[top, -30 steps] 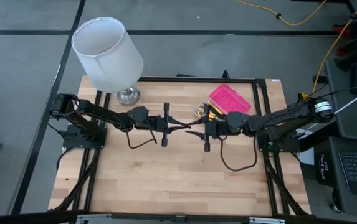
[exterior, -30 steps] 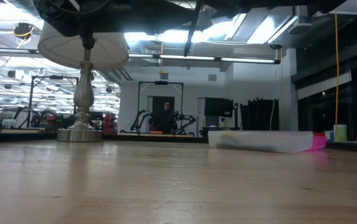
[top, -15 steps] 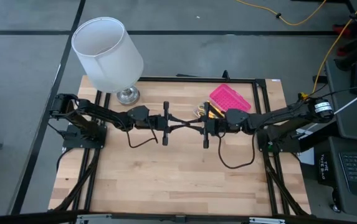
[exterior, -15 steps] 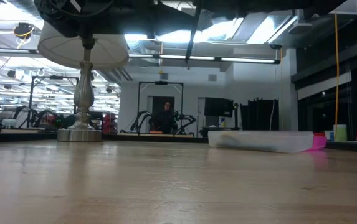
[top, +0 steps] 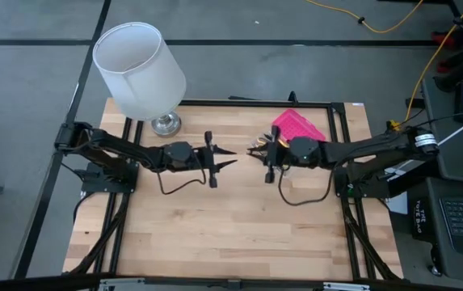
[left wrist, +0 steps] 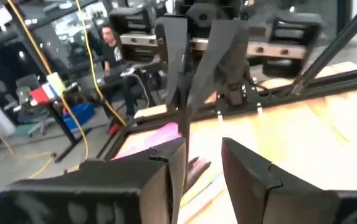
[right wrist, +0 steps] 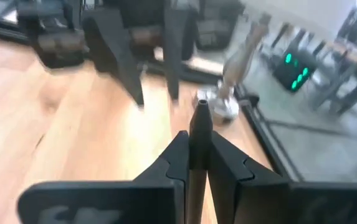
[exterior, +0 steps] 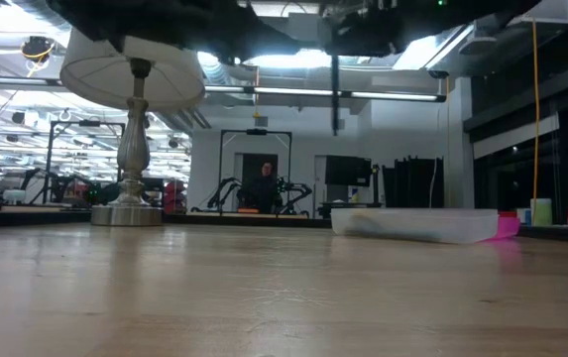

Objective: Pick & place school supplies into a supply box
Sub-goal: Put the black pen into the pink supply box

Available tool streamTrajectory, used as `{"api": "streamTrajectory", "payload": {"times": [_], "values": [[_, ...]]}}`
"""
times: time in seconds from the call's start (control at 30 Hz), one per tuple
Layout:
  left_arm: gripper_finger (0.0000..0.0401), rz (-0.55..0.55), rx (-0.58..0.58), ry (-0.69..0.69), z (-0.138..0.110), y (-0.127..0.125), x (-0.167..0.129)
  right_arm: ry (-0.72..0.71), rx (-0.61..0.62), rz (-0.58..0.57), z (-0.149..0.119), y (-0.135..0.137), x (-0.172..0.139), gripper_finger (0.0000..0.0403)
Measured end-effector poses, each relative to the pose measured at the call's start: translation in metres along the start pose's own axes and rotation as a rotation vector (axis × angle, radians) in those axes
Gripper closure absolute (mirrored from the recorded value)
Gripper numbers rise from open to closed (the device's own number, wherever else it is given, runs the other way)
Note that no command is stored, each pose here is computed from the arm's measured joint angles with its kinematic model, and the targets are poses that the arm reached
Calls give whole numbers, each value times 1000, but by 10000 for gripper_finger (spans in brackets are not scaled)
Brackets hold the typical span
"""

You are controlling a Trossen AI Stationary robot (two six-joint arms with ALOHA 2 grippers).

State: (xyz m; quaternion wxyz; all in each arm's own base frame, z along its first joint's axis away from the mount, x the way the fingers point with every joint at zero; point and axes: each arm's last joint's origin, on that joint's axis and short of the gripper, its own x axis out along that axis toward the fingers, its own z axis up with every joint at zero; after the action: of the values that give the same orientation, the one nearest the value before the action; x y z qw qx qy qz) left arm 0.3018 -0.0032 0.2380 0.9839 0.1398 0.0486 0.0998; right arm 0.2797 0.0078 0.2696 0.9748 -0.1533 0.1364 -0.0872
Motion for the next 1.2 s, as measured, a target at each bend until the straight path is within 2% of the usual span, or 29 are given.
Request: {"api": "streamTrajectory", "payload": {"times": [0.2,0.27,0.37,0.7,0.8,0.93,1.2], "values": [[302,-29,-34,80,9,-2,-18,109,166,-3,6,-13,-15,366],[304,-40,-43,91,12,-3,-23,175,246,-22,7,-19,-16,366],[306,-49,-30,111,11,-3,-25,270,303,-51,3,-28,-17,366],[305,-48,-8,98,13,-3,-25,496,510,-207,-10,-65,-25,366],[307,-45,-11,87,14,-3,-25,517,541,-253,-14,-76,-26,366],[307,-45,-11,88,13,-3,-25,566,601,-259,-22,-86,-28,366],[310,-45,-11,87,14,-3,-25,644,680,-299,-34,-90,-25,366]]}}
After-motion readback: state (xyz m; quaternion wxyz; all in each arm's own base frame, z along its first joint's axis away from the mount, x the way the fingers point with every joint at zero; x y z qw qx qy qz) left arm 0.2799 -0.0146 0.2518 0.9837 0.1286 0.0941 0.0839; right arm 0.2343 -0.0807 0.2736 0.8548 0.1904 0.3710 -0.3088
